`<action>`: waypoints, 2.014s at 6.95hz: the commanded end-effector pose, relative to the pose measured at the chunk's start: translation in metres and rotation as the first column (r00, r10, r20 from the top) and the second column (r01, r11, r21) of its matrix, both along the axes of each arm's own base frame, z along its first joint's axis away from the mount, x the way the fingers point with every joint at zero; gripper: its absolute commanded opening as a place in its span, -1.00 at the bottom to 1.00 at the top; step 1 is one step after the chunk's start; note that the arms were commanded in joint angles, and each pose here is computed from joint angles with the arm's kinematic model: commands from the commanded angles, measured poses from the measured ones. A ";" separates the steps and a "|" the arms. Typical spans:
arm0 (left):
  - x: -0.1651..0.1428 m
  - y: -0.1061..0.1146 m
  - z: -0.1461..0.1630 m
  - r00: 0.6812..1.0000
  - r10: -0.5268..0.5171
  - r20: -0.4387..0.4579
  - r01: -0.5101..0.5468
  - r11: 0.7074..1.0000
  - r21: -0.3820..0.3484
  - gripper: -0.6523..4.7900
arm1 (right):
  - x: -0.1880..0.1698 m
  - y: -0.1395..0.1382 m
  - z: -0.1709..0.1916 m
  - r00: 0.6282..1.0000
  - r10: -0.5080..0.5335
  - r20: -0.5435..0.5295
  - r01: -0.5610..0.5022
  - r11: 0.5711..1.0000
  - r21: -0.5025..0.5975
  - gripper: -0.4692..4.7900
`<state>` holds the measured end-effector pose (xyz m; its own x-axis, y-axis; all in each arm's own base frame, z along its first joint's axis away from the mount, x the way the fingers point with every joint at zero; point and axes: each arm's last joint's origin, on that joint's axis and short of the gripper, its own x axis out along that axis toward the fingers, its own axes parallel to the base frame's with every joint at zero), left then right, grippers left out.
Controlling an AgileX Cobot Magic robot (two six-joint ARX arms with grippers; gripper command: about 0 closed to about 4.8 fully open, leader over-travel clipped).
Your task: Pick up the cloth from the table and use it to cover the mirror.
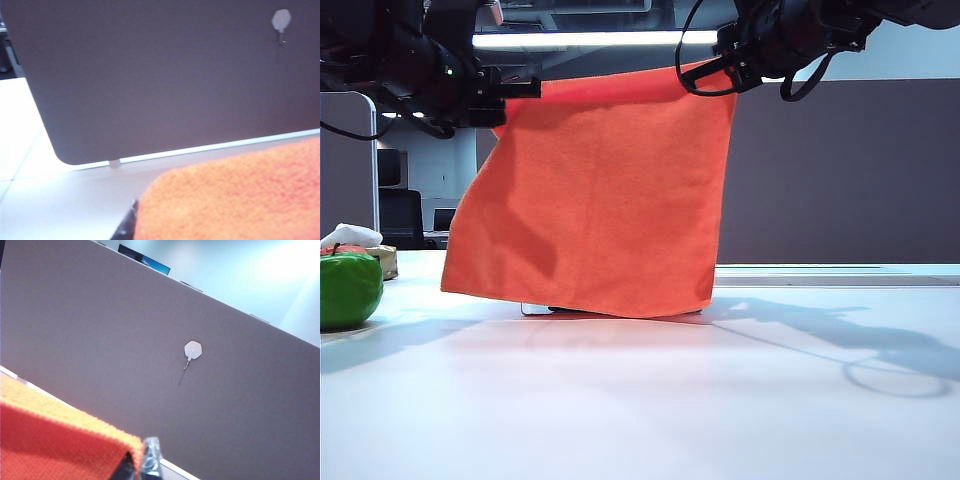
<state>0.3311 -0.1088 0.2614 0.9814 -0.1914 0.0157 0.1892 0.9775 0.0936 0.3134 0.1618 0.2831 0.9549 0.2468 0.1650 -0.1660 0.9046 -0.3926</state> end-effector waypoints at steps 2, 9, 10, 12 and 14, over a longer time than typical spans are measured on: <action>0.000 0.002 0.009 0.996 0.046 0.071 -0.044 0.999 -0.028 -0.01 | 0.001 -0.004 0.006 0.999 -0.013 0.047 0.012 1.000 0.026 -0.84; 0.001 0.003 0.012 0.989 0.116 0.091 -0.112 0.993 -0.044 0.15 | 0.013 0.000 -0.004 0.999 -0.018 0.036 0.017 1.000 0.020 -0.84; 0.001 0.004 0.011 0.990 0.116 0.086 -0.112 0.993 -0.042 0.16 | 0.015 0.001 -0.001 0.999 -0.019 0.041 0.018 1.000 0.023 -0.84; 0.001 0.004 0.011 0.990 0.115 0.083 -0.112 0.993 -0.040 0.28 | 0.026 0.003 0.005 0.999 -0.029 0.032 0.029 0.999 0.019 -0.84; 0.005 0.002 0.022 0.983 0.119 0.138 -0.110 0.992 -0.067 0.37 | 0.034 0.001 -0.004 0.999 -0.043 -0.011 0.043 0.999 -0.004 -0.84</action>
